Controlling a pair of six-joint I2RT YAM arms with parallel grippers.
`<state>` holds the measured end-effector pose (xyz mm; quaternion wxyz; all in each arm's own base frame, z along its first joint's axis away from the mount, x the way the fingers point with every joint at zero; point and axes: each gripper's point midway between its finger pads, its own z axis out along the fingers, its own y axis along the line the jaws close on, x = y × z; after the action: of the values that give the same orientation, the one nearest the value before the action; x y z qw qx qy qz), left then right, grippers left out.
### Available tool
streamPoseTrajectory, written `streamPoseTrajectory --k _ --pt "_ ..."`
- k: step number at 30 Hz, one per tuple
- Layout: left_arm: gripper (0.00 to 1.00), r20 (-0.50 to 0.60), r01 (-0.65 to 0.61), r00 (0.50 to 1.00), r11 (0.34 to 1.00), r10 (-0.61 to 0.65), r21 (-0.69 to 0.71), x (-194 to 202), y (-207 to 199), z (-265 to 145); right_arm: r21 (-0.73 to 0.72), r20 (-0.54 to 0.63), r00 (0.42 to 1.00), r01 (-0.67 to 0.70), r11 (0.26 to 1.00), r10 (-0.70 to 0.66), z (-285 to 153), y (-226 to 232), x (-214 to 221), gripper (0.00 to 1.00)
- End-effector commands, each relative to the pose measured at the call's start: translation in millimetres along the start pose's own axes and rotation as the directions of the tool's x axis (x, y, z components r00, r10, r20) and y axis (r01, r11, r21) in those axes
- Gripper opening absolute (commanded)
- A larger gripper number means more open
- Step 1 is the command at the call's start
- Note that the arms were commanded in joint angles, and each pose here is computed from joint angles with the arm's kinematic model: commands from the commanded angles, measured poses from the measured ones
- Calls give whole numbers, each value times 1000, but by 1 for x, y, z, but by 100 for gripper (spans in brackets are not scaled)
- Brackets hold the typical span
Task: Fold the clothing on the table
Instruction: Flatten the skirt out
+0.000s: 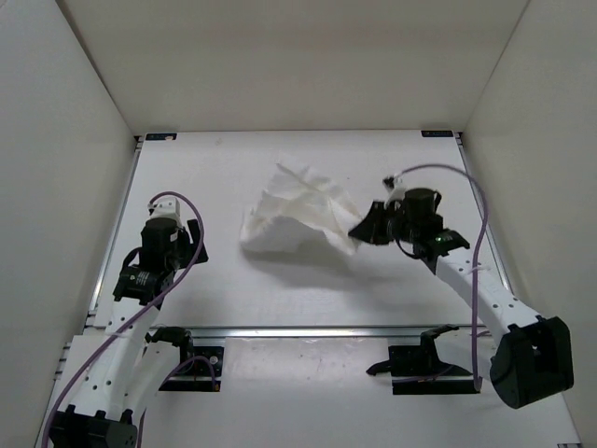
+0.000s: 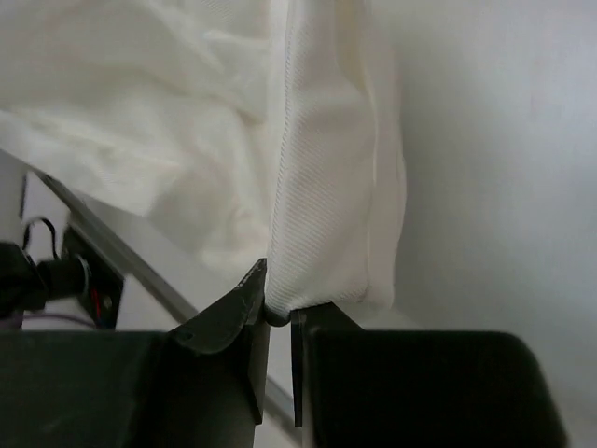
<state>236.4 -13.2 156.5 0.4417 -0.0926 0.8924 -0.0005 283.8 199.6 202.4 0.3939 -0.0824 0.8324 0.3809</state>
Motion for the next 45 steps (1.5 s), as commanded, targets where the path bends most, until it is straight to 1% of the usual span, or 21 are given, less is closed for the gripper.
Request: streamPoseTrajectory --k 1,5,7,9,10,11,13,14,15,18,19,20,23,27,29,31,33,37,38,42,45 --pt "84 17 -6 1000 1000 5 28 -4 -4 -1 -1 -262 950 -175 985 169 -11 -16 95 0" --pt "79 9 -52 999 977 51 205 -2 -37 -6 45 -340 921 -186 982 190 -16 -28 141 0" --pt "55 14 -3 1000 950 -1 314 -4 -63 -14 32 -347 918 -194 981 193 -15 -28 146 0" --pt "35 -7 48 999 869 -51 493 -1 -99 -28 27 -342 923 -180 983 178 -13 -27 145 0" --pt "31 -86 106 994 814 -69 571 14 -116 -33 38 -346 922 -174 984 177 -12 -30 146 0" --pt "19 -101 129 991 780 -85 612 19 -126 -33 45 -351 919 -174 984 178 -12 -30 147 1" --pt "6 -236 243 966 695 -107 677 42 -152 -43 87 -349 922 -148 985 169 -11 -38 148 0" --pt "9 -258 266 959 671 -114 692 53 -159 -40 82 -349 924 -137 987 157 -10 -37 146 0" --pt "22 -289 311 947 622 -140 718 55 -172 -48 86 -348 926 -125 988 147 -9 -39 147 0" --pt "48 -453 471 873 550 -180 690 98 -186 -48 91 -343 928 -122 988 146 -7 -40 148 0" --pt "51 -497 526 842 530 -212 665 102 -188 -49 93 -338 930 -120 988 145 -6 -39 147 0" --pt "56 -499 534 839 495 -215 685 105 -193 -52 96 -344 929 -106 990 133 -5 -40 152 0" --pt "59 -557 623 780 433 -285 651 102 -200 -58 105 -351 929 -83 991 115 -3 -39 155 0" --pt "63 -590 692 721 415 -363 590 96 -206 -56 98 -362 926 -80 992 111 -2 -37 157 0" --pt "60 -634 747 664 377 -396 547 96 -210 -58 101 -354 930 -67 993 99 -2 -37 156 0" --pt "58 -666 768 639 371 -385 522 101 -217 -59 93 -350 932 -68 993 97 -4 -34 154 0" --pt "60 -698 777 621 402 -357 485 111 -230 -61 91 -331 939 -65 994 92 -4 -35 149 0" --pt "69 -750 798 579 407 -318 444 116 -257 -68 93 -306 947 -72 993 98 -6 -34 143 1" --pt "71 -762 801 565 432 -316 414 126 -258 -63 84 -299 951 -62 995 84 -5 -33 141 0" --pt "79 -788 820 529 428 -315 379 129 -274 -61 75 -283 956 -55 996 74 -6 -31 138 0" --pt "79 -807 832 498 436 -316 343 134 -281 -55 70 -288 954 -61 996 79 -8 -30 141 0"
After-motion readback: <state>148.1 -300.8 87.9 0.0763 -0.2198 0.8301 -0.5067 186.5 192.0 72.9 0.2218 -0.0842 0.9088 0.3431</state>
